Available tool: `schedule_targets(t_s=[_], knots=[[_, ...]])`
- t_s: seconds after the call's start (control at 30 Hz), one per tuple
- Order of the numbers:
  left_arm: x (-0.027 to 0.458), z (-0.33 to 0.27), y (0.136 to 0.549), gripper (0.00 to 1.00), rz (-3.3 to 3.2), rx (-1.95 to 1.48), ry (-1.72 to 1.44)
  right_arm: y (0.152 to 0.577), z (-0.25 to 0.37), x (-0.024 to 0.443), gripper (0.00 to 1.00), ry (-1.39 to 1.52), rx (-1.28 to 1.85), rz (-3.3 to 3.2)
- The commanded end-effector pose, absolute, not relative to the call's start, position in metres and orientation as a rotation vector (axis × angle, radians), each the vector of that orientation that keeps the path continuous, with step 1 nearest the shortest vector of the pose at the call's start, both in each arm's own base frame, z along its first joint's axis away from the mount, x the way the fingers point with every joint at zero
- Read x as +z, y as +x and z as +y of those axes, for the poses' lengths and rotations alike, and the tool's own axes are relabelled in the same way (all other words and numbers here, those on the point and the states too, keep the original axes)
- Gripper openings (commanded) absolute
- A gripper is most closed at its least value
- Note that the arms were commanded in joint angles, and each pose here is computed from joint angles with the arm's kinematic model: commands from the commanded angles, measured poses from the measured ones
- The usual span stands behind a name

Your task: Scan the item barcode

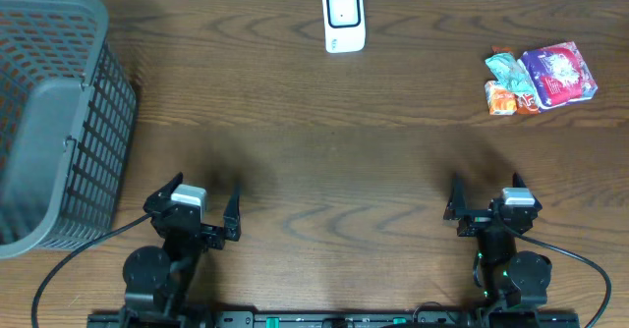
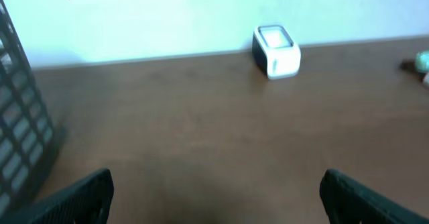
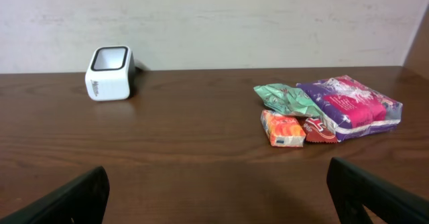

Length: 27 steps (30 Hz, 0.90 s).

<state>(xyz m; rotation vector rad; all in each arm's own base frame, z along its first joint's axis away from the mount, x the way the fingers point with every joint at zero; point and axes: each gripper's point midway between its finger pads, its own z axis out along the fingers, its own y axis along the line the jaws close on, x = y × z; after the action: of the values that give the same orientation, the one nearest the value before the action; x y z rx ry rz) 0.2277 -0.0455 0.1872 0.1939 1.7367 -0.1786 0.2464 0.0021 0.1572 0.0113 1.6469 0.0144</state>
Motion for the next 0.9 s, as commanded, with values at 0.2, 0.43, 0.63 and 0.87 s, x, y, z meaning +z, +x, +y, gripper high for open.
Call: schedule_targets(t_s=[0.2, 0.43, 0.63, 0.87], knots=[[0.189, -0.044, 0.234, 0.98, 1.611, -0.200, 0.150, 0.246, 0.000, 0.157, 0.99, 0.027, 0.016, 1.646], [0.173, -0.025, 0.242, 0.98, 1.627, -0.193, 0.012, 0.246, 0.000, 0.157, 0.99, 0.027, 0.016, 1.646], [0.167, -0.017, 0.246, 0.98, 1.605, -0.176, -0.034, 0.246, 0.000, 0.157, 0.99, 0.027, 0.016, 1.646], [0.167, -0.015, 0.246, 0.98, 1.604, -0.155, -0.034, 0.246, 0.000, 0.157, 0.99, 0.027, 0.016, 1.646]])
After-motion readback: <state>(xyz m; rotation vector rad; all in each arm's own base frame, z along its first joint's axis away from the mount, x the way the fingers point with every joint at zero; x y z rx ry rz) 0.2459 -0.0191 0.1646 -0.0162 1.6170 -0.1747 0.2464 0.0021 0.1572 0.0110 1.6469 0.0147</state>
